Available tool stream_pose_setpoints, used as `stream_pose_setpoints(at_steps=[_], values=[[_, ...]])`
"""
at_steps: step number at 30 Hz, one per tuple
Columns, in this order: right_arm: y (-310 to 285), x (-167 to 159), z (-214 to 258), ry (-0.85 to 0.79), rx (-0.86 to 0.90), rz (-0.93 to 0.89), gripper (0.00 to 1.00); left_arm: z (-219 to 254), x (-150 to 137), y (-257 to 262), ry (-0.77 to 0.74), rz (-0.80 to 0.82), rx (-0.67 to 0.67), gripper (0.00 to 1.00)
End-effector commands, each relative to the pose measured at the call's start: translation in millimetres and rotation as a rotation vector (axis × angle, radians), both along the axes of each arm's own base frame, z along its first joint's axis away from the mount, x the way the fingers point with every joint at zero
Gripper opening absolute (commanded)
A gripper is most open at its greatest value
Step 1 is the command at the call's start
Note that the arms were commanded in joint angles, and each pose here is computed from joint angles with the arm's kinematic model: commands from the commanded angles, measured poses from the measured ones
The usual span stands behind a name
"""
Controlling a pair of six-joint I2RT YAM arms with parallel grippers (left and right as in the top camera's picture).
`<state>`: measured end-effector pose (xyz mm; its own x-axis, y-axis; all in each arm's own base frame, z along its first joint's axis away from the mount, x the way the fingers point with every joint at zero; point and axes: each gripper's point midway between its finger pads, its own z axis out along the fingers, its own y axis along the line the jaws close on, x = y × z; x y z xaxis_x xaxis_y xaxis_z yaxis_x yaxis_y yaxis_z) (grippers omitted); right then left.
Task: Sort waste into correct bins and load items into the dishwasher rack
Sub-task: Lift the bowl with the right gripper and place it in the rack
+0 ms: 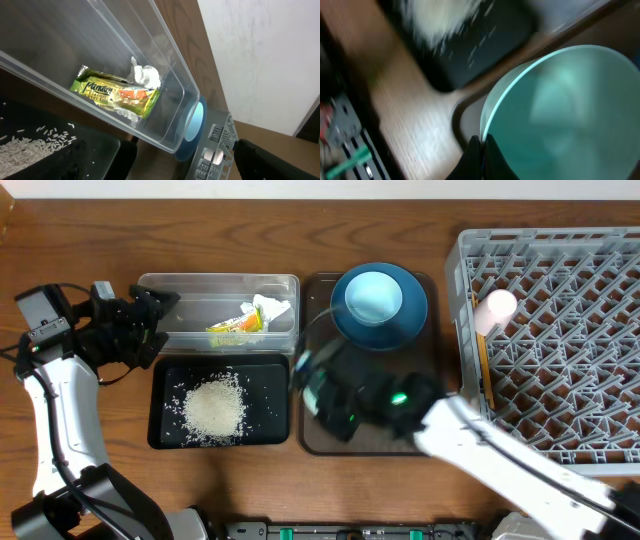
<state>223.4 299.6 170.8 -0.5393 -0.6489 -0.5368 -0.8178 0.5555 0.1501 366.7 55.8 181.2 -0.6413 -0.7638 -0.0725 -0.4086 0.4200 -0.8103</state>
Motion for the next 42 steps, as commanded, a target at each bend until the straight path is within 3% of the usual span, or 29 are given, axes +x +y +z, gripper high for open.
stream_pose_setpoints(at_steps=[1,14,20,34,42], values=[[-13,19,45,0.004,0.152,-0.059,0.01,3,0,0,-0.005,0.002,-0.012,0.94],[-145,124,111,-0.045,0.551,-0.318,0.01,3,0,0,-0.005,0.002,-0.012,0.94],[-216,155,127,-0.145,0.665,-0.385,0.01,3,0,0,-0.005,0.002,-0.012,0.94],[-313,209,97,-0.259,0.826,-0.364,0.01,3,0,0,-0.005,0.002,-0.012,0.94],[-356,232,40,-0.149,0.872,-0.52,0.01,3,0,0,-0.005,0.002,-0.012,0.94]])
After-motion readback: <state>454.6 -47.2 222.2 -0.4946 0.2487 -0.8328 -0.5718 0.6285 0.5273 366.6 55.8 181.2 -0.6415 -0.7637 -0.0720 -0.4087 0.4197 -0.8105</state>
